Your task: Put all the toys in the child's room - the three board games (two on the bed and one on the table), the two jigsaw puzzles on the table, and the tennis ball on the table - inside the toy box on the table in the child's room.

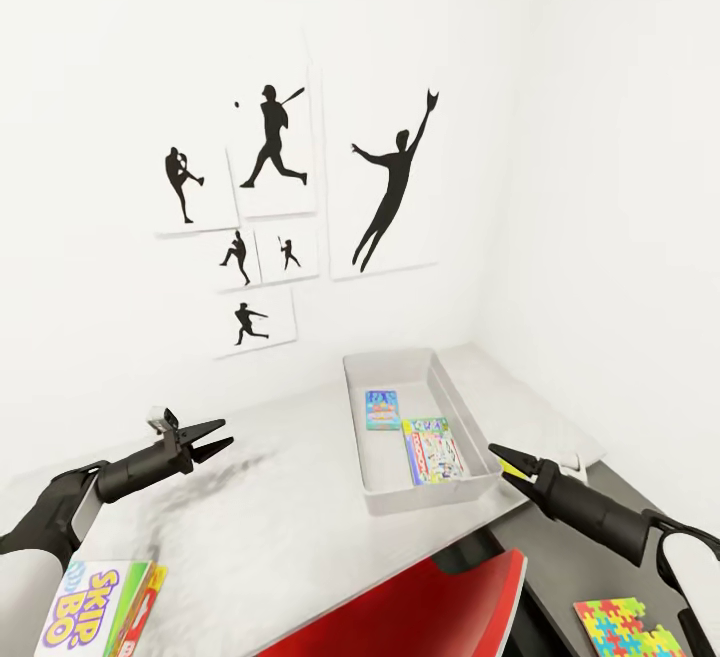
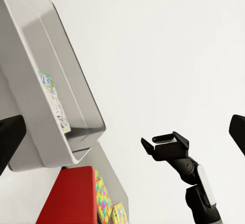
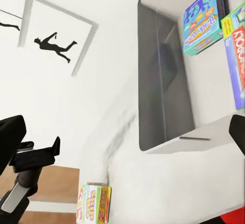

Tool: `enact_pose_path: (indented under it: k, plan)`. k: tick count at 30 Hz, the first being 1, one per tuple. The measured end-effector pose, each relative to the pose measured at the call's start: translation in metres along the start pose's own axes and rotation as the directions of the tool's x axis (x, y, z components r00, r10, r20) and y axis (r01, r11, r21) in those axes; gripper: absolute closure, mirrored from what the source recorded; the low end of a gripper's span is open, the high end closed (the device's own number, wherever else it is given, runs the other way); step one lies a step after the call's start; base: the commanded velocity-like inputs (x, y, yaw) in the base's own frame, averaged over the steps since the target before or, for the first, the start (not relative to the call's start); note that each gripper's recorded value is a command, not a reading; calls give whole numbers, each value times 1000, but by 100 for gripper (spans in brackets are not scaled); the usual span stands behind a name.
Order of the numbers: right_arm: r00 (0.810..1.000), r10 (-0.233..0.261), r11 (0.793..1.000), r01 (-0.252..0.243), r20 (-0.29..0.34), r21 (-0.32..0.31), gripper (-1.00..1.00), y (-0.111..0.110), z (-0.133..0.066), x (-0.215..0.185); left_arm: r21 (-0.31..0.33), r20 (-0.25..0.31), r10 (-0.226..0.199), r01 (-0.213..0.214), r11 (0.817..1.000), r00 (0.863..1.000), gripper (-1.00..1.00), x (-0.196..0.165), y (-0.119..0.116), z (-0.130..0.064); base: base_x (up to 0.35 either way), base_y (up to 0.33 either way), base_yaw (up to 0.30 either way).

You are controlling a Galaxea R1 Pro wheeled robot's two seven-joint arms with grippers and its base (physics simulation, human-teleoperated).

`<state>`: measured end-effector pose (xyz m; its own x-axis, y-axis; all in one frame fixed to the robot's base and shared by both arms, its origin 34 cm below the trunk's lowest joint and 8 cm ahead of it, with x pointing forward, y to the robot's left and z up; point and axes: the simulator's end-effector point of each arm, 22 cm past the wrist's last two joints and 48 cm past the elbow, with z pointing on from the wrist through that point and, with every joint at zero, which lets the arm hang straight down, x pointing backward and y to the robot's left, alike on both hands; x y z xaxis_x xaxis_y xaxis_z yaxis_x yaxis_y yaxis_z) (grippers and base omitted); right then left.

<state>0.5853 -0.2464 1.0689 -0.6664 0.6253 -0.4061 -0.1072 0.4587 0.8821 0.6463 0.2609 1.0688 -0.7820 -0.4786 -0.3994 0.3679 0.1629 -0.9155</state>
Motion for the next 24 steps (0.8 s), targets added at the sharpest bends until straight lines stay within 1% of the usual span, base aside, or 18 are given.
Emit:
enact_pose_path:
  k: [4,6,10,15,24]
  plan:
    - [1000,-9,1000,9,9,18,-100,-4,-1,-2,2,2,6,-6,1000,1000,-100,-2,-3,-1,0,0,0]
    - [999,-8,999,7,39,34,-100,-13,-1,-7,1,4,10,-10,1000,1000,-100,-3,-5,-2,0,0,0]
    - [998,-5,999,3,66,38,-100,-18,-1,-12,4,7,15,-15,1000,1000,-100,-4,-7,-3,0,0,0]
    - [997,-12,999,9,81,31,-100,-14,-4,-17,11,8,21,-21,1000,1000,-100,-5,-12,-2,0,0,0]
    - [996,-18,1000,17,90,20,-100,-8,-6,-19,23,8,31,-32,999,999,-100,-6,-20,-1,0,0,0]
